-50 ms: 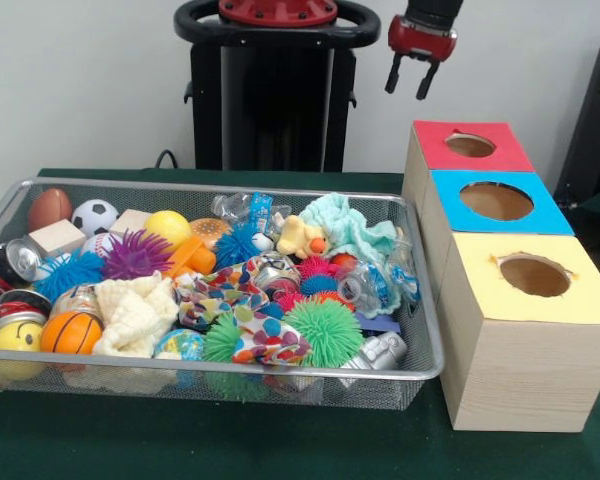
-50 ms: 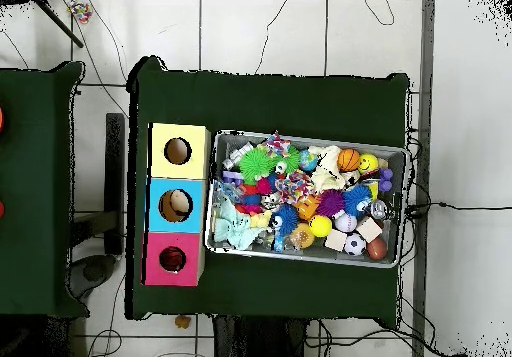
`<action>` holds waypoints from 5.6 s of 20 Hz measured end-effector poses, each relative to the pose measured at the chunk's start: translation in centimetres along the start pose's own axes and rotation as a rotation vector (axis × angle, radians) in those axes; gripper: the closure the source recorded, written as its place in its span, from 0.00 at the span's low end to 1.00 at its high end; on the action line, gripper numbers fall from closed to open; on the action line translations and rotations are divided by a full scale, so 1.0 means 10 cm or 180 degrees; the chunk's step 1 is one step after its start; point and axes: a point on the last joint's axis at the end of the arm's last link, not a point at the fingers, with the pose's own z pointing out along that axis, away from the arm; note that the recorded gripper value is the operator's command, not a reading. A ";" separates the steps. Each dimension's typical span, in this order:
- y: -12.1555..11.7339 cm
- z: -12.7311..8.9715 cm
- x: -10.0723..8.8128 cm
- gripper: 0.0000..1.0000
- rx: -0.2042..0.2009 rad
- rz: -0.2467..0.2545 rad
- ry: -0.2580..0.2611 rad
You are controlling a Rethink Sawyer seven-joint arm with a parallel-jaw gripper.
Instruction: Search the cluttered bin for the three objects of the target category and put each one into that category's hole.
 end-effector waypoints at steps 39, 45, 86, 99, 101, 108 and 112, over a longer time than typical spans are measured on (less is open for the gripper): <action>0.09 0.43 0.25 0.00 0.0357 0.0204 0.0242; 0.10 0.43 0.23 0.00 0.0359 0.0217 0.0233; 0.70 0.67 -0.36 0.00 0.0122 0.0214 0.0039; 0.88 0.69 -0.75 0.00 -0.0007 0.0291 -0.0101; 0.89 0.70 -0.78 0.00 -0.0017 0.0296 -0.0110; 0.91 0.70 -0.89 0.00 -0.0022 0.0321 -0.0056; 0.86 0.71 -0.92 0.00 -0.0034 0.0307 -0.0027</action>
